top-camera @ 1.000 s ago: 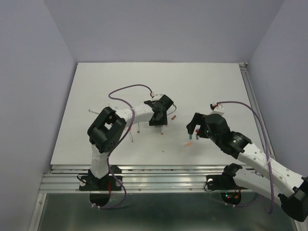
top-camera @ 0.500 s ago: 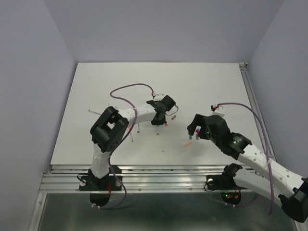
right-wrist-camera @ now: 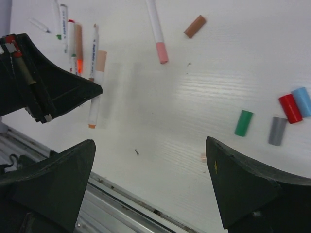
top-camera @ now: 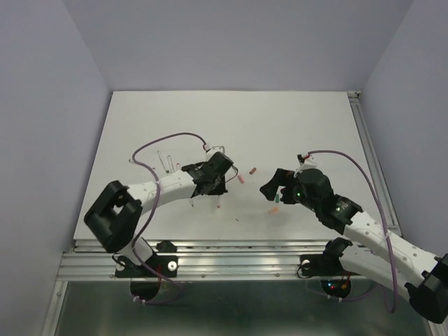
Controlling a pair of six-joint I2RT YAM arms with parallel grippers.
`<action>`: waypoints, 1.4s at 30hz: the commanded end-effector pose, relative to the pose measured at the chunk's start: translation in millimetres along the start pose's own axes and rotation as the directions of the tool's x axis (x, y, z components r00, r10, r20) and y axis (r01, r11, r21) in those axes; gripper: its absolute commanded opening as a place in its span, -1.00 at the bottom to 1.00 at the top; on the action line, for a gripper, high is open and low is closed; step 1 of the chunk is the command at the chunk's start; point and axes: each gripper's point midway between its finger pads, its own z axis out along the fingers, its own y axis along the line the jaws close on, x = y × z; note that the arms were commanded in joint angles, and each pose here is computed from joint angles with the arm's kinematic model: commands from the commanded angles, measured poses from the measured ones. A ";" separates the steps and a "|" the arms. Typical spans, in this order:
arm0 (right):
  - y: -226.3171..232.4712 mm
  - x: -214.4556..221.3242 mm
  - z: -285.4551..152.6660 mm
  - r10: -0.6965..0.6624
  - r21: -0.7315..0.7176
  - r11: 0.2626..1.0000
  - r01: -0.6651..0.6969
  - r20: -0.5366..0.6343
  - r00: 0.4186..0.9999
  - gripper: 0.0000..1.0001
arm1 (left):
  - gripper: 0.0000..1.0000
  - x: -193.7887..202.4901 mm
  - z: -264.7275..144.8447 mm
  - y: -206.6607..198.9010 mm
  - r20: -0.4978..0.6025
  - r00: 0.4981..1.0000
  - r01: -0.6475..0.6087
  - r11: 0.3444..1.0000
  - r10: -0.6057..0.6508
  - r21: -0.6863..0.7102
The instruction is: Open the pen caps
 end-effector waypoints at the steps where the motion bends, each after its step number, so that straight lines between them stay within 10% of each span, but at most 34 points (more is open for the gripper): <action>1: 54.7 -14.9 -0.5 0.038 -0.268 0.963 -0.027 0.033 0.999 1.00 | -1.00 -22.6 -64.3 -52.3 0.187 0.982 -0.096 0.917 0.023 0.388; 5: 83.1 -28.8 -0.6 0.078 -0.388 0.921 -0.049 0.059 0.995 1.00 | -1.00 -18.3 -107.3 -78.4 0.240 0.971 -0.153 0.786 0.006 0.598; 15: 98.9 -42.4 20.2 0.134 -0.427 0.900 -0.084 0.087 0.987 0.91 | -1.00 -15.6 -126.1 -92.4 0.254 0.967 -0.175 0.716 -0.002 0.676; 26: 104.5 -33.7 36.9 0.140 -0.446 0.888 -0.108 0.040 0.989 0.15 | -1.00 -11.8 -119.7 -99.1 0.241 0.971 -0.178 0.708 0.011 0.684; 30: 103.0 -30.2 40.4 0.153 -0.439 0.889 -0.127 0.023 0.988 -0.41 | -1.00 -10.4 -116.6 -98.3 0.234 0.972 -0.169 0.714 0.006 0.680; 42: 68.5 -45.0 48.9 0.252 -0.254 0.943 -0.217 0.112 0.961 -0.97 | -1.00 27.6 -114.6 -91.5 0.132 0.991 -0.122 0.667 0.035 0.735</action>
